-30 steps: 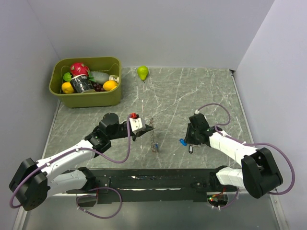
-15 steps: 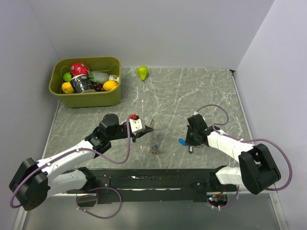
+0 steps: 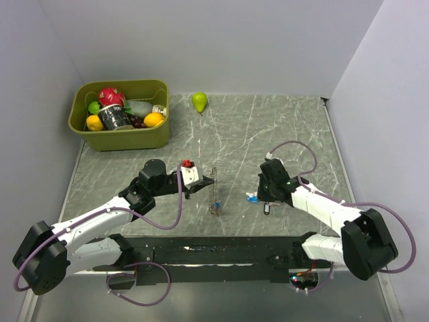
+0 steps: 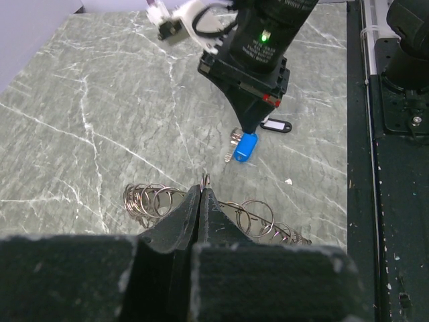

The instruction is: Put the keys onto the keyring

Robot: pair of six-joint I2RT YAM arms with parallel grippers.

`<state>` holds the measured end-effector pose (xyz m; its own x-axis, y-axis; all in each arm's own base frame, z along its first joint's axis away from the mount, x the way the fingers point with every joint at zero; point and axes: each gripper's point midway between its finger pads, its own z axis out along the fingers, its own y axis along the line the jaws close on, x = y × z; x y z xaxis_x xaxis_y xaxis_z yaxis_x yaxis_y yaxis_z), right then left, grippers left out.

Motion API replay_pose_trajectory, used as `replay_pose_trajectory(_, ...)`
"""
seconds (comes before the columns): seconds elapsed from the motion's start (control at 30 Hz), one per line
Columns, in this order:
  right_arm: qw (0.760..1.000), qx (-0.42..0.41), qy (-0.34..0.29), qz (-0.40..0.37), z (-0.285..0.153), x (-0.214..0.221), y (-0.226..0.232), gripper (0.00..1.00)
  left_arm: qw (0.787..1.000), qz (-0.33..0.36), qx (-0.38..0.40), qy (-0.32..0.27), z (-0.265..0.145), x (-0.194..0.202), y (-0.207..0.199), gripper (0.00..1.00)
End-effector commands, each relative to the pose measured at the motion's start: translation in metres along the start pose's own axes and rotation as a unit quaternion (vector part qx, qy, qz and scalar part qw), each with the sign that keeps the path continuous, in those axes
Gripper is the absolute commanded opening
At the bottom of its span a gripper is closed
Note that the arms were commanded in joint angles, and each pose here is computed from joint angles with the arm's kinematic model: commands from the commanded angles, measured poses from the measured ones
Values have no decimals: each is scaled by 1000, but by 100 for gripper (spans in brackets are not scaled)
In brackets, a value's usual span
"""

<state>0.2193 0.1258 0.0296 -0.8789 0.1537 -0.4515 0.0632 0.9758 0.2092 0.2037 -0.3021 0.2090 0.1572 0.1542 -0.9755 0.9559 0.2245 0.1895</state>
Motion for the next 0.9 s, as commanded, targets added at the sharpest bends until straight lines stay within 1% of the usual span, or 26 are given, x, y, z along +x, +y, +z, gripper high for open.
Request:
replay_pose_trajectory(0.0,993,-58,-72,-67,-25,-37,31,0,999,33,-11,-41,-2,-25,7,1)
replay_pose_trajectory(0.13,984,-102,-104,-102,-40,-51,49,0,999,34,-11,-41,-3,-27,7,1)
replay_pose_trajectory(0.17,979,-126,-116,-110,-46,-56,58,0,999,33,-12,-40,-3,-27,7,1)
replay_pose_trajectory(0.3,961,-167,-149,-161,-62,-65,73,0,999,33,-11,-39,-4,-26,6,1)
replay_pose_trajectory(0.4,949,-193,-166,-186,-69,-69,82,0,999,34,-11,-37,-4,-28,7,1)
replay_pose_trajectory(0.5,943,-206,-166,-200,-68,-66,87,0,999,32,-12,-36,-4,-27,7,1)
replay_pose_trajectory(0.63,954,-188,-113,-206,-50,-57,85,0,999,30,-7,-32,-2,-26,6,1)
replay_pose_trajectory(0.7,957,-187,-75,-209,-35,-46,85,0,999,32,-7,-32,-2,-26,7,1)
replay_pose_trajectory(0.8,962,-185,-25,-199,-18,-31,85,0,999,30,-5,-31,-1,-25,6,1)
replay_pose_trajectory(0.87,969,-165,2,-182,-6,-23,80,0,999,30,-3,-29,0,-25,6,1)
